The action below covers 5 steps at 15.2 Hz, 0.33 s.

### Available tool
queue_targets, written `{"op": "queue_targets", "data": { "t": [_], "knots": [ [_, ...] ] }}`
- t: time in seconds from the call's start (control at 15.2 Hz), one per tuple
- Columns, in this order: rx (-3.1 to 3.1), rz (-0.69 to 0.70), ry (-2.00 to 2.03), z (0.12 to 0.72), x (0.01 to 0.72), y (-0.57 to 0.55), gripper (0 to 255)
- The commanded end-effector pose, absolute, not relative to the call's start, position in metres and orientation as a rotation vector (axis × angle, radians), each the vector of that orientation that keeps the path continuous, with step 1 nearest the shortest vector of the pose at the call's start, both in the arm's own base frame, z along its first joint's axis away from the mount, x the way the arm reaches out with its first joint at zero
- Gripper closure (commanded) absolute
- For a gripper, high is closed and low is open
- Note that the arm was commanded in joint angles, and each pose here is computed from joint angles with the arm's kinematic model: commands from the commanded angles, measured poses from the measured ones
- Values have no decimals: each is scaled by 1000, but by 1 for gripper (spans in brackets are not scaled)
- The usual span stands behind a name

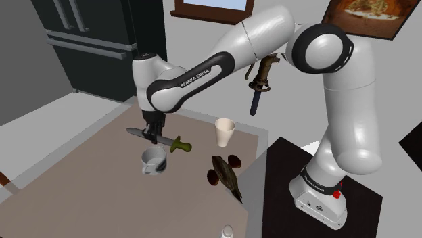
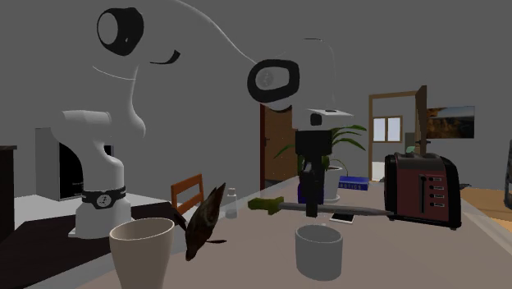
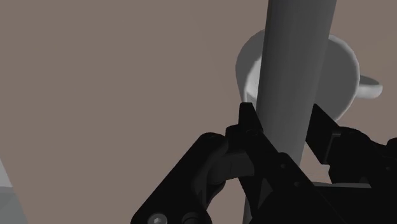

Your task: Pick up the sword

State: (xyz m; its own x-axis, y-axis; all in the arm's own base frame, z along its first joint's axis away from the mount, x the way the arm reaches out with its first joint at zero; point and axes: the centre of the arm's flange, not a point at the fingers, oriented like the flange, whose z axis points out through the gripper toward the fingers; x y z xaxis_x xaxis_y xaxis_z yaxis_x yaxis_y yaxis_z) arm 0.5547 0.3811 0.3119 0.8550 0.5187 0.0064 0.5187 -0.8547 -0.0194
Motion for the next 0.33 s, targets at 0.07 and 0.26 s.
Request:
{"op": "queue_targets", "data": {
  "t": [0.07,0.26],
  "knots": [
    [-3006,-1,-841,327,555,381,255],
    [-3006,-1,-841,333,555,381,255]
  ]
}}
